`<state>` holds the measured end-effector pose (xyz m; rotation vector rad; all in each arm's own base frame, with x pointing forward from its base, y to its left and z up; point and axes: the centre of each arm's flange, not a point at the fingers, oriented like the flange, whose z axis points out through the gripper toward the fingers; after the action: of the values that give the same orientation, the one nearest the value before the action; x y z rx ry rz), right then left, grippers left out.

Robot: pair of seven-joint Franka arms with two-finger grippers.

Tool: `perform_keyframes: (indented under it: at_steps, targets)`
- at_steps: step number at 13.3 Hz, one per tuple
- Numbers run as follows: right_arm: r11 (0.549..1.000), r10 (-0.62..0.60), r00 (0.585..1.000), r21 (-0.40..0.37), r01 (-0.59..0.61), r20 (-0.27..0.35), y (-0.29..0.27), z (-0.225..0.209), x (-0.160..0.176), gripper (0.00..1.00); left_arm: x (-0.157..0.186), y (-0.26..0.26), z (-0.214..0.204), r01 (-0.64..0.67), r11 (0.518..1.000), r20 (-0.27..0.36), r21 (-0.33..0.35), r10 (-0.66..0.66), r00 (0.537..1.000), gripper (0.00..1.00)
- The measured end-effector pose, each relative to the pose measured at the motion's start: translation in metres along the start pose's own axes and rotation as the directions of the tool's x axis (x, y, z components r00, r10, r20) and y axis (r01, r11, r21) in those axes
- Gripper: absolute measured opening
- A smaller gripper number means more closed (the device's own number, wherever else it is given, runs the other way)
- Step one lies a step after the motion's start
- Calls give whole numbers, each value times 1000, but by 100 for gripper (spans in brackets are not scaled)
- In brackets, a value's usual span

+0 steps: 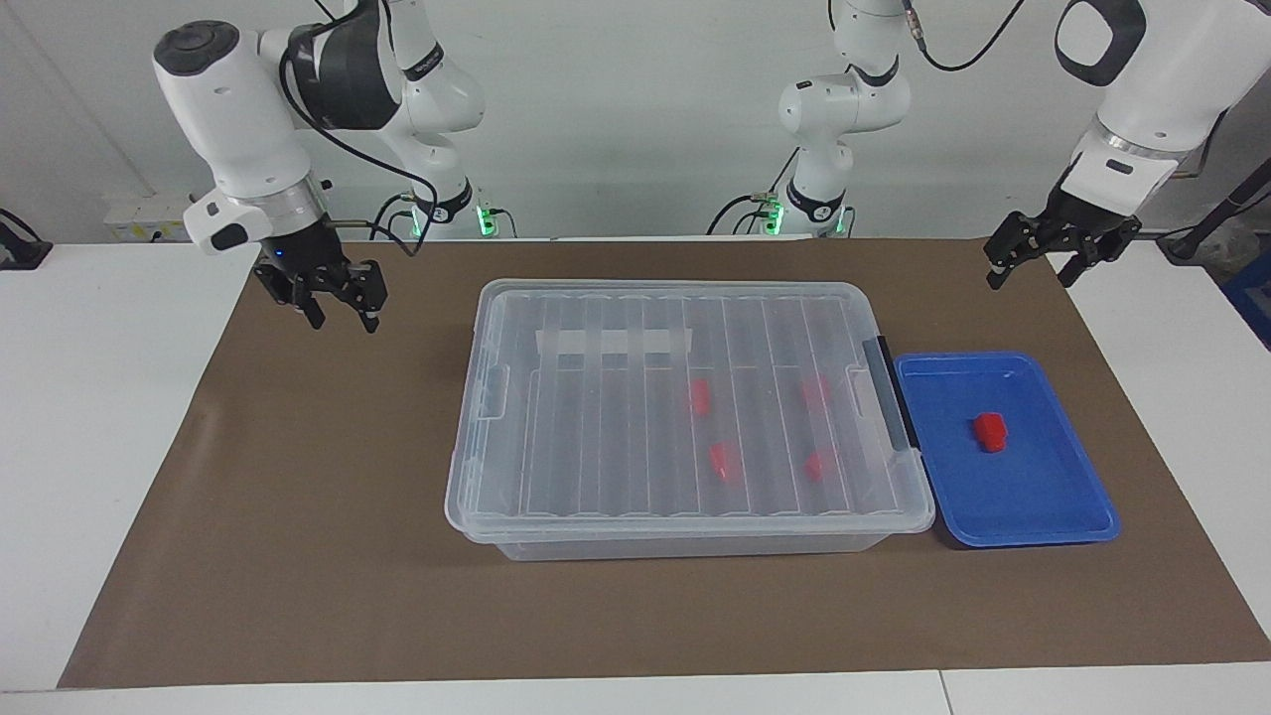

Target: Place red block in blue tray from box

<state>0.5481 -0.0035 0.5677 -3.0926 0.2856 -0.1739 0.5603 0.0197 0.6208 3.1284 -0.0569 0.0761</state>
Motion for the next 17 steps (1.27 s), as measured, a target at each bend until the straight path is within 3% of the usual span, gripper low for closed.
perform_keyframes:
  at_steps: [1,7,11,17]
  targets:
    - [1000,11,1000,-2,-11,2,6,-11,2,99,0,-3,0,6,1000,1,0,-6,1000,100]
    - [999,12,1000,-35,-11,25,9,-67,14,99,-1,-9,0,17,1000,2,1,-17,1000,100]
    - [999,22,993,-52,-17,113,13,-62,12,100,-1,-9,0,18,1000,3,1,-18,1000,100]
    - [998,43,992,-54,-37,116,25,-62,13,100,-1,-9,0,18,1000,3,1,-18,1000,100]
